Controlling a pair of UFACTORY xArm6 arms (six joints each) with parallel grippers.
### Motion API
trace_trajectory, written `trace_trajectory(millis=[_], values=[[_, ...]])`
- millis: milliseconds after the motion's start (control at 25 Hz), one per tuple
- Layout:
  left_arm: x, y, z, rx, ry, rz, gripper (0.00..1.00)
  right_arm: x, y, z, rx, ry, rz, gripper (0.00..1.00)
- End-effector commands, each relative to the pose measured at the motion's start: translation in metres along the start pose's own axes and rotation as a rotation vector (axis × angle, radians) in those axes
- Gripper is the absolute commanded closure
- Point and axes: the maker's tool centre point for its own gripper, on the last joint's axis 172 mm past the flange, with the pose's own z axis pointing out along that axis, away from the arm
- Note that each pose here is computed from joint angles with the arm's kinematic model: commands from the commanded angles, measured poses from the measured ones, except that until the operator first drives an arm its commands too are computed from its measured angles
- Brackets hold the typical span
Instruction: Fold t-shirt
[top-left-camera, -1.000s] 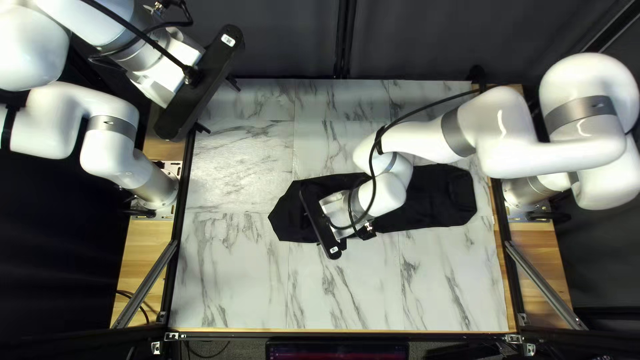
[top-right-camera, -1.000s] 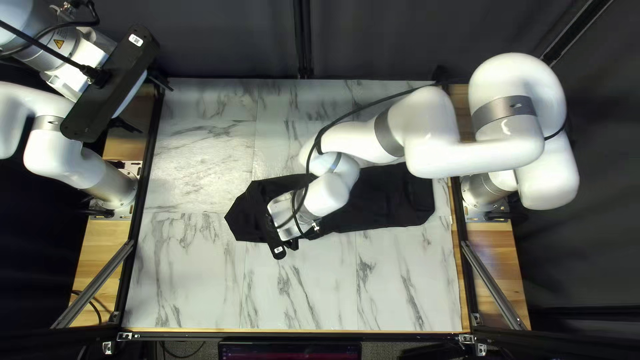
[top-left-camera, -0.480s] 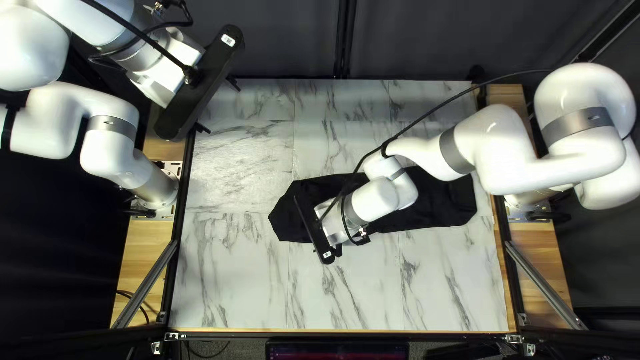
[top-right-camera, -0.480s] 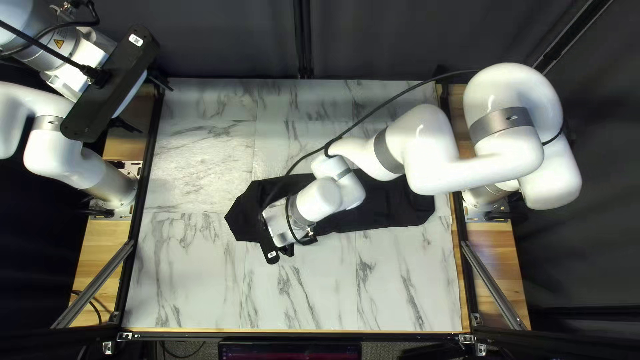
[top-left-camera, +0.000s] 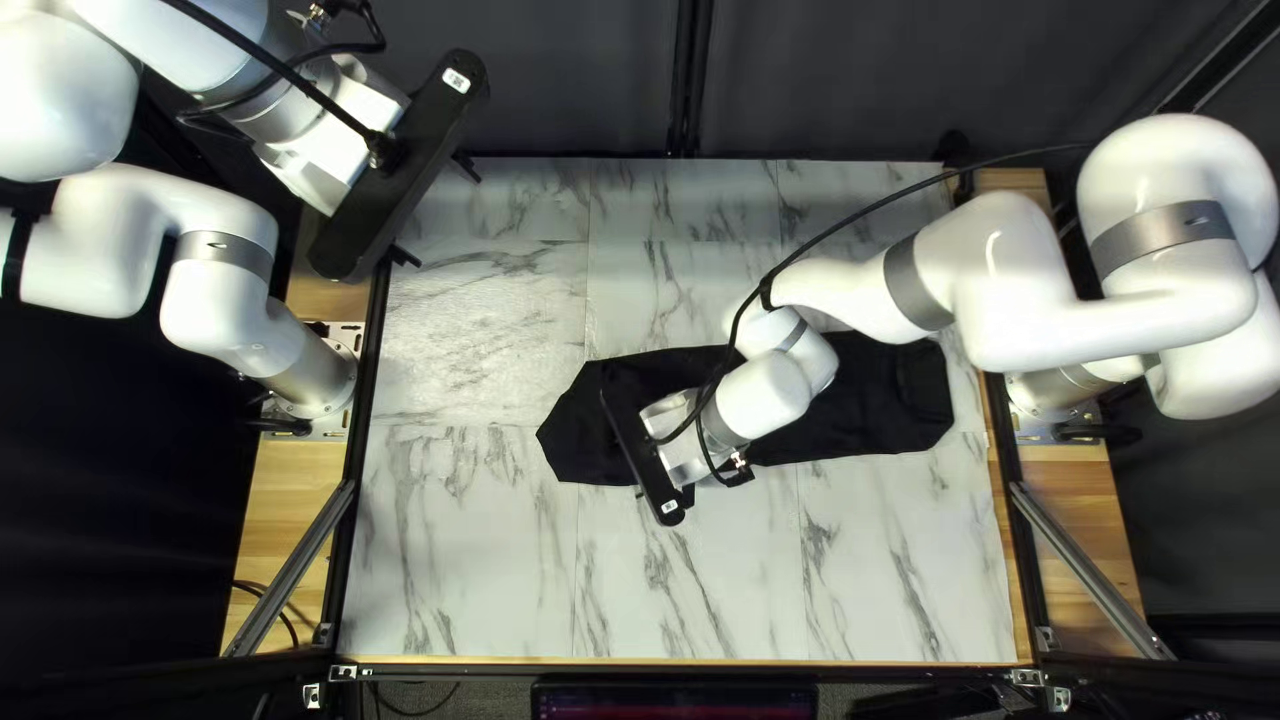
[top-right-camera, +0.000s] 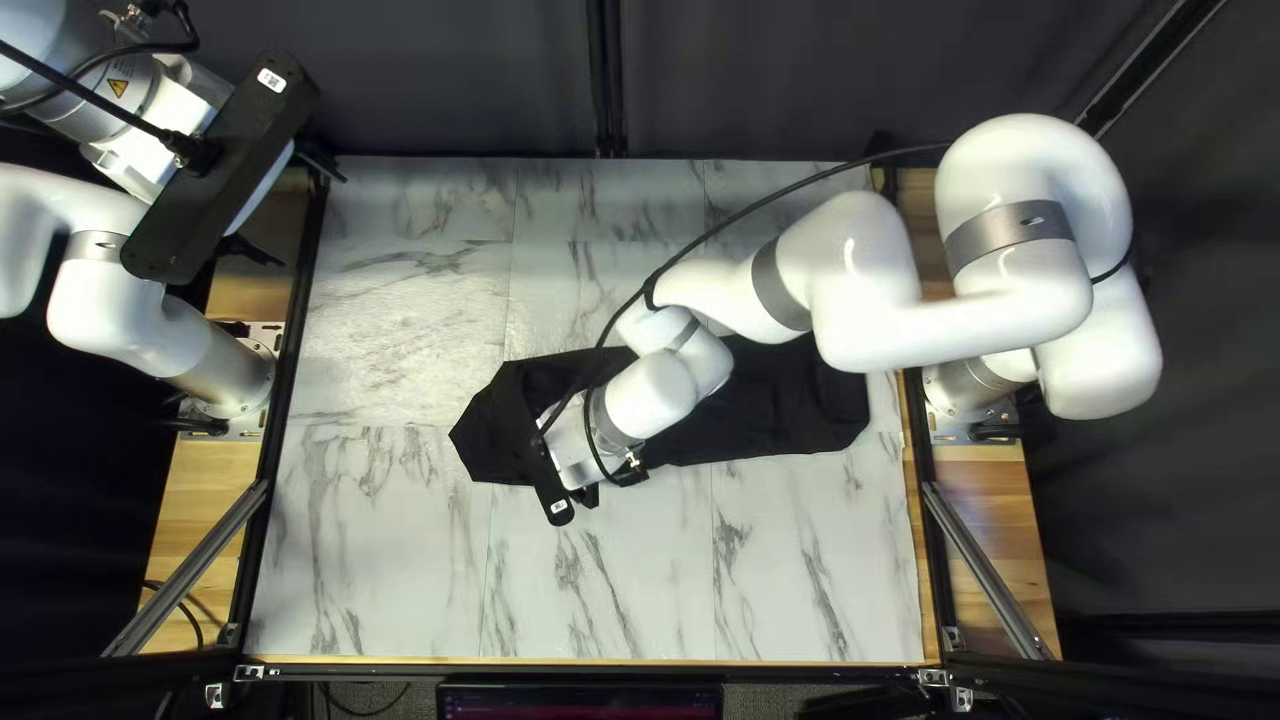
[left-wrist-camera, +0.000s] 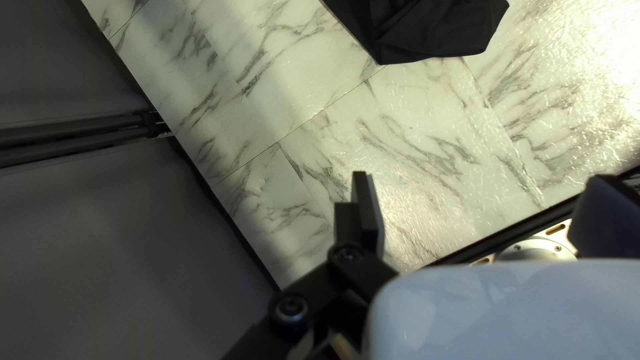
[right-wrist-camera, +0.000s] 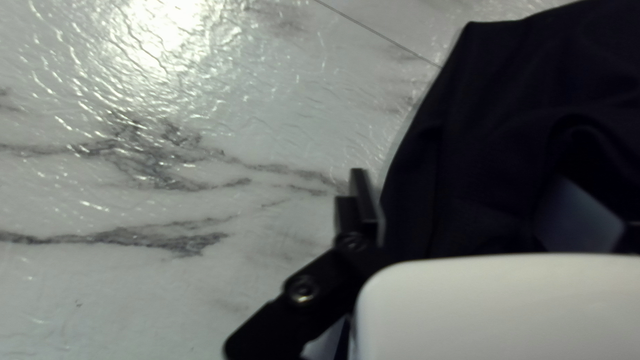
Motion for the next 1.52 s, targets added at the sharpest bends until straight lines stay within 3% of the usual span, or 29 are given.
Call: trace_trajectory(millis=[40, 800, 1240, 1320, 1360, 1400, 1520], values=[[0.0, 0.0, 0.0, 0.0, 0.0, 0.0, 0.0, -0.001, 0.003, -0.008, -0.013, -0.004, 0.002, 1.0], [0.0, 0.0, 0.0, 0.0, 0.0, 0.0, 0.0, 0.038, -0.026, -0.058, -0.087, 0.007, 0.007, 1.0], [0.0, 0.0, 0.0, 0.0, 0.0, 0.0, 0.0, 0.02, -0.045, -0.051, -0.078, 0.004, 0.041, 1.0], [0.0, 0.0, 0.0, 0.0, 0.0, 0.0, 0.0, 0.017, -0.044, -0.053, -0.075, 0.004, 0.048, 0.86], [0.0, 0.0, 0.0, 0.0, 0.0, 0.0, 0.0, 0.017, -0.042, -0.054, -0.074, 0.004, 0.049, 0.97], [0.0, 0.0, 0.0, 0.0, 0.0, 0.0, 0.0, 0.017, -0.041, -0.054, -0.074, 0.004, 0.05, 1.0], [0.0, 0.0, 0.0, 0.0, 0.0, 0.0, 0.0, 0.026, -0.032, -0.066, -0.084, 0.015, 0.046, 1.0]])
